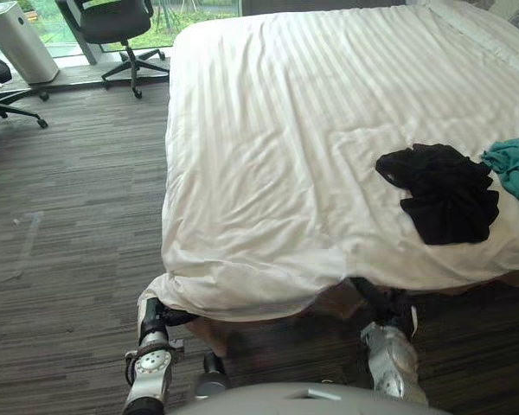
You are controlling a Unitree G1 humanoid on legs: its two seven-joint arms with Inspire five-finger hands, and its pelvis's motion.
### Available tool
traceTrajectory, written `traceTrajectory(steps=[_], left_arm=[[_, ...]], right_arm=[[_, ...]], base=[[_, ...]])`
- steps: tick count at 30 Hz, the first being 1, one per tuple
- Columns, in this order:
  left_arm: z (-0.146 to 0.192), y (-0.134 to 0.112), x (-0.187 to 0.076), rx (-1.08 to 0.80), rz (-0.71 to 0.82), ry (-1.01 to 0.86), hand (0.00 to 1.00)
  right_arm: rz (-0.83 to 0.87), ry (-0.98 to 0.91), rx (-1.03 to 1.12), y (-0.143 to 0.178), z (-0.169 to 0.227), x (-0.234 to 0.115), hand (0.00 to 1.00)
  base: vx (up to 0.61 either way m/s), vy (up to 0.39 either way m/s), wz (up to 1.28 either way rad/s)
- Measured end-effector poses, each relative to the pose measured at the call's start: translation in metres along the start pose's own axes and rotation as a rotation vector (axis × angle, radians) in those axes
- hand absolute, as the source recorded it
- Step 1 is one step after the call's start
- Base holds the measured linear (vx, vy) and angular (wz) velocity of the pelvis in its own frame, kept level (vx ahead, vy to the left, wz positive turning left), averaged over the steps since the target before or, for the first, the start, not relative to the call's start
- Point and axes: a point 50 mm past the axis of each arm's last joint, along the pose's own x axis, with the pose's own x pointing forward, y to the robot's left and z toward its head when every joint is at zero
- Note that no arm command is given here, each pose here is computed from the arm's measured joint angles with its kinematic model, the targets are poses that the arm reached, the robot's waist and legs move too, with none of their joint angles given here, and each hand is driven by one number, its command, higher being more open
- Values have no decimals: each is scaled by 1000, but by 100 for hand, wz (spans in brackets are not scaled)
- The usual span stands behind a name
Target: Tidy up the quilt and then pick up the clothes from the bed and put them into the laundry hamper
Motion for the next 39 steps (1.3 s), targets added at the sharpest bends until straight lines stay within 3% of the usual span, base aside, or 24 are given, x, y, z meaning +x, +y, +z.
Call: traceTrajectory(steps=[5, 15, 19, 22, 23, 27, 29, 34, 39], left_arm=[[-7, -1, -4, 122, -24, 3, 100], [-17, 20, -6, 93, -12, 45, 100], [-18, 24, -6, 82, -10, 49, 100], [-19, 21, -7, 67, -13, 54, 100], [-21, 17, -8, 54, -19, 63, 100], [-23, 8, -10, 12, -31, 72, 100], [-18, 3, -8, 7, -41, 57, 100], [-12, 7, -4, -52, -33, 41, 100], [-64, 11, -21, 2, -23, 330, 100]], right_arm=[[-72, -209, -55, 3, 49, 2, 100], [-435, -503, -79, -103, 129, -3, 100], [-486, -414, -120, -134, 117, 14, 100], [-581, -306, 13, -144, 108, 36, 100], [-545, -343, 9, -132, 115, 33, 0], [-288, -423, -77, -68, 111, 16, 0], [-262, -410, -48, -53, 108, 19, 0], [-68, -640, -96, -16, 170, 32, 0], [271, -835, -131, 62, 206, 17, 0]], base=[[-6, 3, -7], [2, -1, 2], [-31, 4, -1], [-37, 15, 4], [-31, -1, -3], [4, 2, -1], [51, -16, 25], [25, 26, 18], [-4, -21, 15]])
